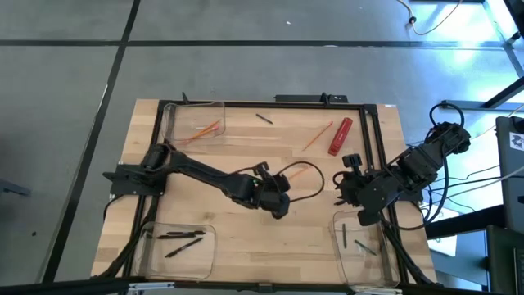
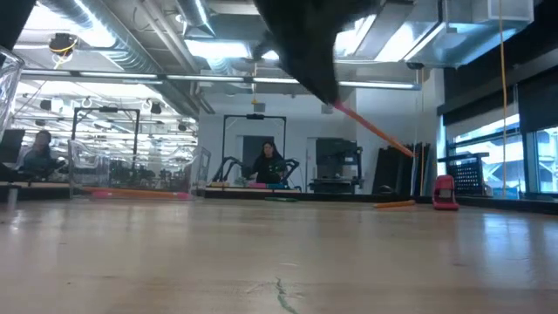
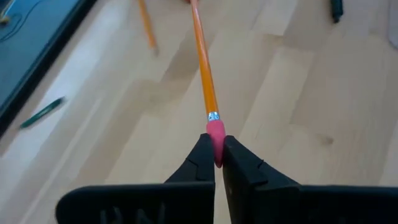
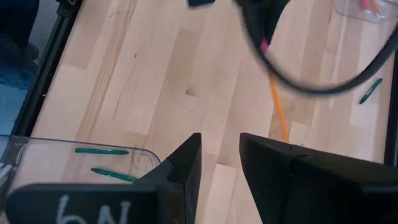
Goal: Sort crayons/erasers/pens/pencils in bins
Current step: Put the orange pencil into the top transparent bin
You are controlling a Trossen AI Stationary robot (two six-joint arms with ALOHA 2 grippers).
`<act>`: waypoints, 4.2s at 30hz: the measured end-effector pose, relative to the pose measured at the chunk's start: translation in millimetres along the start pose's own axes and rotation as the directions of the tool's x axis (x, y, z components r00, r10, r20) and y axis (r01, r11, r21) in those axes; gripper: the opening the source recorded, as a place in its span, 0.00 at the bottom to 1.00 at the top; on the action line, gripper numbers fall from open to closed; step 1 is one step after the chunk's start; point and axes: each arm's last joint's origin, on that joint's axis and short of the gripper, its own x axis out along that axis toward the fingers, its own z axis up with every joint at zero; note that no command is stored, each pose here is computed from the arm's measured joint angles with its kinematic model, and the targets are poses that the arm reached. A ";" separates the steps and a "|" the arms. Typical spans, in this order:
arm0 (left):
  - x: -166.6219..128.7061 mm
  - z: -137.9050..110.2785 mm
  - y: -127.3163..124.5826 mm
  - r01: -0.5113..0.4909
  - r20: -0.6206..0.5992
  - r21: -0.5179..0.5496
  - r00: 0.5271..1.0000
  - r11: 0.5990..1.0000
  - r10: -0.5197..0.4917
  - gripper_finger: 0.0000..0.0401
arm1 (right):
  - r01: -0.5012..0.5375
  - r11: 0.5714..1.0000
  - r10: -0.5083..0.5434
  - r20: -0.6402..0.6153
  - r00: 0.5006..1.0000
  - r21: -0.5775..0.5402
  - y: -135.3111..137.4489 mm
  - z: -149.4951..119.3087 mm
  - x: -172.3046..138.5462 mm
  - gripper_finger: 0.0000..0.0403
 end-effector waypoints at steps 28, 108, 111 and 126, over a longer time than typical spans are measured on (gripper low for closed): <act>-166.8 -20.5 126.3 -0.234 -0.117 -0.206 0.970 0.950 0.214 0.00 | 0.025 1.000 -0.025 0.015 1.000 0.001 -0.6 0.9 -0.1 0.28; -38.9 -131.2 292.8 -0.490 -0.608 -0.468 0.782 0.736 0.134 0.15 | 0.376 0.914 -0.397 0.154 0.905 0.150 -43.8 23.3 6.4 0.28; -38.9 -131.2 292.5 -0.482 -0.609 -0.466 0.783 0.742 0.127 0.19 | 0.376 0.914 -0.397 0.154 0.905 0.150 -43.8 23.3 6.4 0.28; -39.0 -119.6 290.9 -0.332 -0.545 -0.573 0.837 0.750 -0.047 0.25 | 0.375 0.915 -0.397 0.153 0.905 0.150 -43.8 23.4 6.6 0.28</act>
